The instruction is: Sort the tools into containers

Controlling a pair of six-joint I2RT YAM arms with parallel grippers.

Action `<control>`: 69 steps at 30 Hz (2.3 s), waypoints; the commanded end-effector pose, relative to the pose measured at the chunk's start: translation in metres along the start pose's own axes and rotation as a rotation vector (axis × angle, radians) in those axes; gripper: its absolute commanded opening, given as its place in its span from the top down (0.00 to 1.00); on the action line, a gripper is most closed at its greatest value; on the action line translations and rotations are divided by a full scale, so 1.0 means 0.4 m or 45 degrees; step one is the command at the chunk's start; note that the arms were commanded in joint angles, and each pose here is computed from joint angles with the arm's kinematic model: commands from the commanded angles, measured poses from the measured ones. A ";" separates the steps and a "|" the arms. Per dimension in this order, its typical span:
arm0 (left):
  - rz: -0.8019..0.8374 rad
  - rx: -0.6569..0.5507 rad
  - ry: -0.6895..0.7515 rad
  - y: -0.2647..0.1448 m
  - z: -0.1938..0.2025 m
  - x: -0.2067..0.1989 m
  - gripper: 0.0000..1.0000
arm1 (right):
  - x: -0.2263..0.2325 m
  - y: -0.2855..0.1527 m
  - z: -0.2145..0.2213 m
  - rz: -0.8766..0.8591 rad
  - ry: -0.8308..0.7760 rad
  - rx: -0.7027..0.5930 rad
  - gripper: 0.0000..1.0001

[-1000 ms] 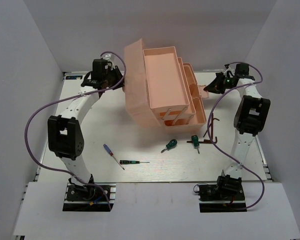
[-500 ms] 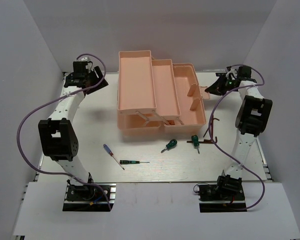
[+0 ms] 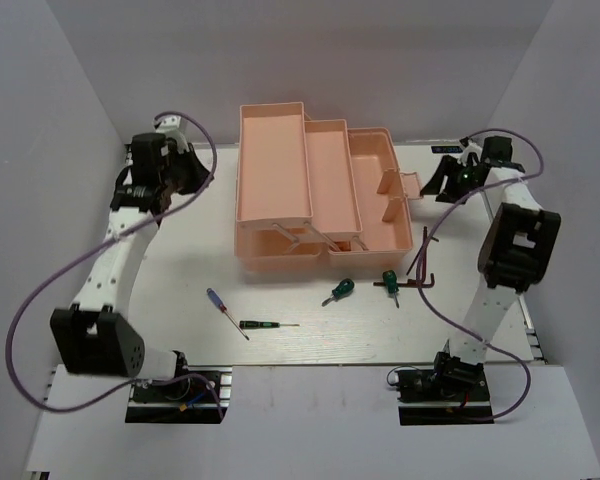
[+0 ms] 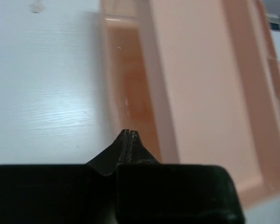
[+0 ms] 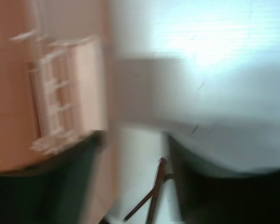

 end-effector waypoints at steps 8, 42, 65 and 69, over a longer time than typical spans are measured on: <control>0.780 -0.073 0.347 -0.199 0.159 -0.222 0.76 | -0.053 -0.208 0.283 0.396 -0.423 -0.024 0.78; 0.968 0.172 0.586 -0.105 0.431 -0.505 0.49 | -0.154 -0.063 0.415 0.784 -0.232 0.233 0.80; 0.964 0.275 0.769 -0.054 0.576 -0.699 0.41 | 0.168 -0.377 0.294 0.113 -0.684 -0.234 1.00; 0.925 0.300 0.761 -0.051 0.593 -0.697 0.41 | 0.246 -0.302 0.254 -0.116 -0.670 -0.094 1.00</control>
Point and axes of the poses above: each gripper's point midway between its finger pads, its own y axis out along the fingers, its own x axis along the line the jaws close on, z = x × y, the point moved 10 cm from there along -y, back along the fingers, and after that the axes turned 15 degrees about y, right-handed, at the moved point
